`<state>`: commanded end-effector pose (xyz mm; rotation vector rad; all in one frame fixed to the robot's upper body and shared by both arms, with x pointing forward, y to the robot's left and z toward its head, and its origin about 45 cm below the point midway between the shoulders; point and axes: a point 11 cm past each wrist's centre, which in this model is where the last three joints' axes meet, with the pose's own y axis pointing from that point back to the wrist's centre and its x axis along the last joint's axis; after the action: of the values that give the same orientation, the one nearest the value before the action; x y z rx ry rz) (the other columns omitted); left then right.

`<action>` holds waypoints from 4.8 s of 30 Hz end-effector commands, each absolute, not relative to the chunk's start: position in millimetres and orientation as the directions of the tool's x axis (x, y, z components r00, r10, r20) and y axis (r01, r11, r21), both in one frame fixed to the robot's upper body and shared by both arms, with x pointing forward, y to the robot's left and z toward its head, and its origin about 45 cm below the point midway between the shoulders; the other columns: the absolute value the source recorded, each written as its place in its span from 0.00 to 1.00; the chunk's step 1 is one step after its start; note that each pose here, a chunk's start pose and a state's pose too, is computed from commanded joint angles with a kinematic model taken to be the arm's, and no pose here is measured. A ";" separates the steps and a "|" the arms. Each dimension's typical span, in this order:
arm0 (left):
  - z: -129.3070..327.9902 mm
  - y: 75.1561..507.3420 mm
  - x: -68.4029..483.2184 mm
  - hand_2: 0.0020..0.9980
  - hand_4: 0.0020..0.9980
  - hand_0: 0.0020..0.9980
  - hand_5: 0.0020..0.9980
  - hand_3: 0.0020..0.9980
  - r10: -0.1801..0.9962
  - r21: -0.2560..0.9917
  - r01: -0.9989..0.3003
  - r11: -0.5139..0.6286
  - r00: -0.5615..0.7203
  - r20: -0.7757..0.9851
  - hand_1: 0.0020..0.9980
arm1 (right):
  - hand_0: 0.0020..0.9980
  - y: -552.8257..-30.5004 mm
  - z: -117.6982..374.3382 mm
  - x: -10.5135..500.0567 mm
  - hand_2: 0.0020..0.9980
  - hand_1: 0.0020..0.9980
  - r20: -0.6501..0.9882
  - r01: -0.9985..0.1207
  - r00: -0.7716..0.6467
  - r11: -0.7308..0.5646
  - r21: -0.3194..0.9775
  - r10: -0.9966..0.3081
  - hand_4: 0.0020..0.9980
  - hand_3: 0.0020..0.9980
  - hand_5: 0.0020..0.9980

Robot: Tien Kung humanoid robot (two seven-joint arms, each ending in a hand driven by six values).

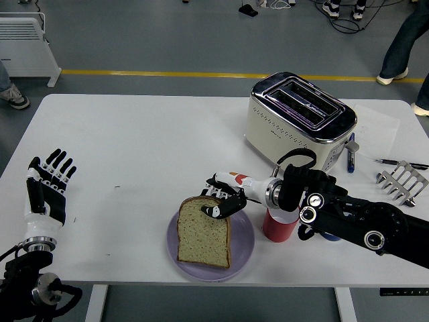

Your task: Push plate across desktop,pick up the break from the machine,place the break in the plate

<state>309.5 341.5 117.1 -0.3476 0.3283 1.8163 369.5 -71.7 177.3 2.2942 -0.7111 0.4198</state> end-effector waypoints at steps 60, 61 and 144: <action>119.6 341.3 311.1 0.84 0.54 0.81 1.00 0.73 0.882 0.034 -0.964 -0.265 -0.256 -0.395 0.82 | 0.83 -38.2 277.9 366.4 0.87 0.84 0.310 -0.590 0.771 -0.807 0.020 -0.556 0.58 0.85 0.23; 119.1 341.4 310.6 0.84 0.54 0.81 1.00 0.73 0.882 0.035 -0.964 -0.265 -0.257 -0.395 0.82 | 0.83 -33.1 287.2 362.0 0.87 0.84 0.251 -0.585 0.781 -0.811 -0.028 -0.572 0.58 0.85 0.23; 149.6 346.5 321.4 0.84 0.55 0.81 1.00 0.74 0.658 0.052 -0.988 -0.147 -0.137 -0.741 0.81 | 0.78 -407.9 188.1 336.5 0.78 0.77 -0.649 -0.984 -0.156 0.177 0.033 -0.745 0.51 0.76 0.49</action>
<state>321.4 346.5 149.6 -0.6793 0.6589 1.6280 336.5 -407.9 188.1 2.2604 -2.7374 -0.8840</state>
